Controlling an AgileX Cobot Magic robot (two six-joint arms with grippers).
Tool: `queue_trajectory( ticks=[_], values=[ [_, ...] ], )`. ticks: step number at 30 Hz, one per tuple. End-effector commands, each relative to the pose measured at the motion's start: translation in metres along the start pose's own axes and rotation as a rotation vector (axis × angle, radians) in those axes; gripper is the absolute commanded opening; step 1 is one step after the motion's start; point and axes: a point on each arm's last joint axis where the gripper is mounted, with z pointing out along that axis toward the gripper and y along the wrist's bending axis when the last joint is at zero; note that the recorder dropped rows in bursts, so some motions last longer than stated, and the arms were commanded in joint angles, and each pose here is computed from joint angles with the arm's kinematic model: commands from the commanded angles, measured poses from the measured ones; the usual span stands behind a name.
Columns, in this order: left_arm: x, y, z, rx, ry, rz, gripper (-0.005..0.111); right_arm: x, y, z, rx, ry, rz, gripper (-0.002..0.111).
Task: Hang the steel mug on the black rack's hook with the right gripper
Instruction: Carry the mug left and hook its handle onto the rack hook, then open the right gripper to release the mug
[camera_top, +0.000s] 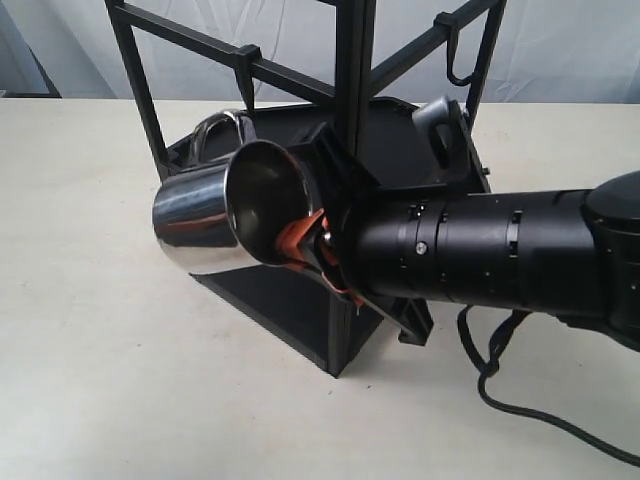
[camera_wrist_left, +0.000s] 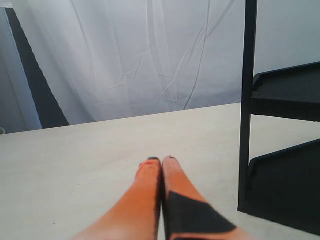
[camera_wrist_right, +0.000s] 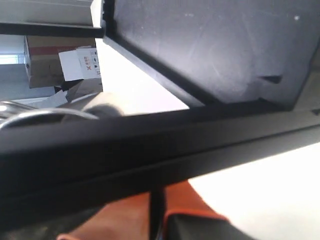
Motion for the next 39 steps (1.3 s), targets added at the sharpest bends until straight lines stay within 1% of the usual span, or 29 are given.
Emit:
queue_trajectory(
  ticks=[1, 7, 12, 19, 20, 21, 25, 27, 28, 29, 32, 35, 39],
  values=[
    [-0.001, 0.0, 0.0, 0.004, -0.01, -0.002, 0.002, -0.001, -0.016, 0.0, 0.052, -0.025, 0.012, -0.001],
    [-0.001, 0.0, 0.0, 0.004, -0.01, -0.002, 0.002, -0.001, -0.019, 0.0, 0.063, -0.031, 0.011, -0.001],
    [-0.001, 0.0, 0.0, 0.004, -0.01, -0.002, 0.002, -0.001, -0.021, 0.0, 0.082, -0.026, -0.117, -0.001],
    [-0.001, 0.0, 0.0, 0.004, -0.01, -0.002, 0.002, -0.001, -0.021, -0.001, 0.089, -0.024, -0.171, 0.001],
    [-0.001, 0.0, 0.0, 0.004, -0.01, -0.002, 0.002, -0.001, -0.022, -0.001, 0.09, -0.023, -0.176, 0.004],
    [-0.001, 0.0, 0.0, 0.004, -0.01, -0.002, 0.002, -0.001, -0.022, -0.001, 0.091, -0.023, -0.183, 0.009],
    [-0.001, 0.0, 0.0, 0.004, -0.01, -0.002, 0.002, -0.001, -0.022, -0.001, 0.091, -0.023, -0.187, 0.043],
    [-0.001, 0.0, 0.0, 0.004, -0.01, -0.002, 0.002, 0.0, -0.022, -0.001, 0.09, -0.015, -0.187, 0.054],
    [-0.001, 0.0, 0.0, 0.004, -0.01, -0.002, 0.002, 0.0, -0.022, -0.001, 0.09, -0.015, -0.187, 0.058],
    [-0.001, 0.0, 0.0, 0.004, -0.01, -0.002, 0.002, 0.0, -0.022, -0.001, 0.089, -0.013, -0.187, 0.06],
    [-0.001, 0.0, 0.0, 0.004, -0.01, -0.002, 0.002, 0.0, -0.018, -0.005, 0.072, -0.014, -0.2, 0.06],
    [-0.001, 0.0, 0.0, 0.004, -0.01, -0.002, 0.002, -0.001, -0.008, -0.021, 0.018, -0.058, -0.272, 0.06],
    [-0.001, 0.0, 0.0, 0.004, -0.01, -0.002, 0.002, -0.002, 0.002, -0.037, -0.036, -0.102, -0.329, 0.06]
  ],
)
